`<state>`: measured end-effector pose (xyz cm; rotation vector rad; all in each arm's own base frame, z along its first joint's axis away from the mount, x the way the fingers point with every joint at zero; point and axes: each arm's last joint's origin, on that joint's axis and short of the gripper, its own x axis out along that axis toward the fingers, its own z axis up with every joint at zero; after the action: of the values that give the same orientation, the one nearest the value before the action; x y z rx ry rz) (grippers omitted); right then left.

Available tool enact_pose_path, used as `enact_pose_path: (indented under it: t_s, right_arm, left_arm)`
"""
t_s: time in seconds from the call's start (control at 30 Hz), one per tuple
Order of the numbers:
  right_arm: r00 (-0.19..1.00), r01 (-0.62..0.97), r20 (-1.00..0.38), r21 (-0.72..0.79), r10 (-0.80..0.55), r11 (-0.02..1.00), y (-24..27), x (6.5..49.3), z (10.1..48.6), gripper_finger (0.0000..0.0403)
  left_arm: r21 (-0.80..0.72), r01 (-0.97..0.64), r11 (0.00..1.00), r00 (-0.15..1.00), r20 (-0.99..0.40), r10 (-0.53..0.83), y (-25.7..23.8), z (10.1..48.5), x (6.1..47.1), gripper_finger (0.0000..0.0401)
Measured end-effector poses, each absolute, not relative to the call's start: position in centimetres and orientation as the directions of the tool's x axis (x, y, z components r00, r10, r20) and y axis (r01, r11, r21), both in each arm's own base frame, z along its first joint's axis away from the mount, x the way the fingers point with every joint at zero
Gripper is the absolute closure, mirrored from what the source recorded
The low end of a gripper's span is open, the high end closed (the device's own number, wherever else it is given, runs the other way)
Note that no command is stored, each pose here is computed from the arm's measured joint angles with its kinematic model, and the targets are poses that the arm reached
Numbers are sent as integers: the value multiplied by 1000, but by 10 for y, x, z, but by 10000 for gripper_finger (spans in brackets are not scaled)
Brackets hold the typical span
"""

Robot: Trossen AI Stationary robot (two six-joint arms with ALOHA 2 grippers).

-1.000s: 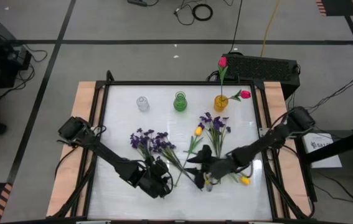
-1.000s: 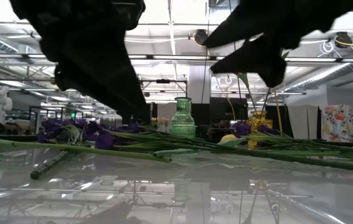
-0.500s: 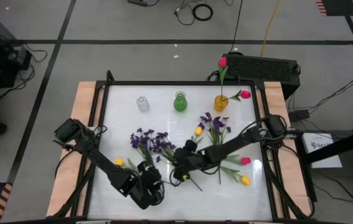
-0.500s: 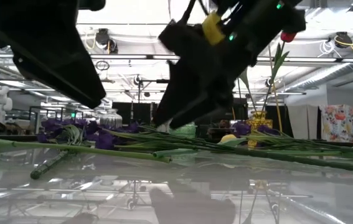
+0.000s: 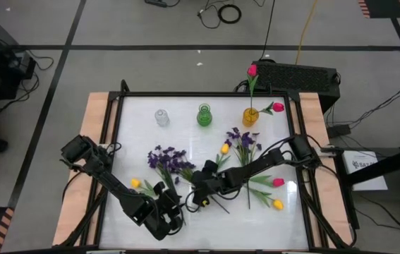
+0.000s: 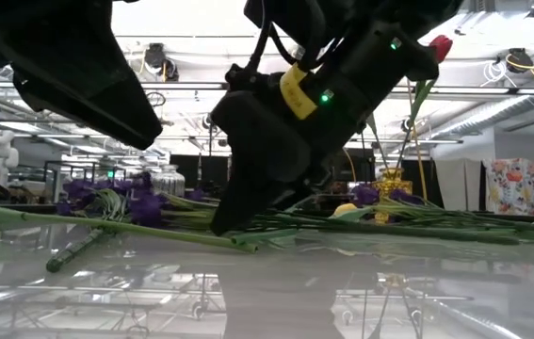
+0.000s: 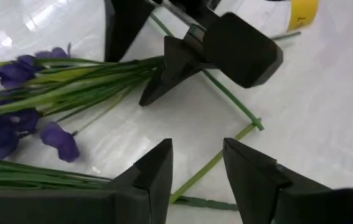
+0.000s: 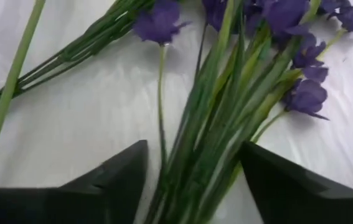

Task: Sort flowers into vase by color
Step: Put the middle purple flowers into the green vase

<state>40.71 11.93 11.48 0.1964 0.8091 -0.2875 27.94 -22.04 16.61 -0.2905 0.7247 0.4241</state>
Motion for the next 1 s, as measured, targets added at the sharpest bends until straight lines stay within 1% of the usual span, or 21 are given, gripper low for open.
enact_pose_path:
  t_s: [0.1,0.3,0.33,0.37,0.5,0.6,0.7,0.8,0.9,1.0]
  right_arm:
    - [654,333,-733,54,-189,941,119,407,116,221]
    - [656,339,-725,33,-211,940,118,405,120,359]
    - [660,338,-721,35,-210,941,118,405,122,378]
    - [665,337,-716,32,-214,941,118,406,123,389]
    - [680,329,-703,36,-210,943,118,405,132,388]
    - [710,310,-675,42,-201,950,117,402,154,396]
    - [741,301,-636,32,-213,953,114,395,184,398]
    - [772,296,-593,17,-229,955,109,382,222,399]
    - [812,268,-542,14,-218,963,109,362,260,400]
    - [863,243,-459,8,-213,970,107,333,295,400]
  left_arm:
    - [-107,-471,875,675,-682,280,-221,166,279,254]
    - [-104,-471,876,675,-682,283,-221,166,279,254]
    - [-104,-471,876,675,-682,283,-221,166,279,254]
    - [-104,-471,876,675,-682,282,-221,166,279,254]
    - [-104,-471,876,679,-676,285,-222,167,278,254]
    - [-111,-468,877,693,-662,286,-223,171,276,254]
    - [-135,-464,876,719,-634,283,-223,183,273,254]
    - [-143,-450,881,757,-584,292,-224,200,266,254]
    - [-141,-448,883,800,-504,326,-222,219,260,254]
    - [-129,-473,872,824,-415,386,-218,235,255,254]
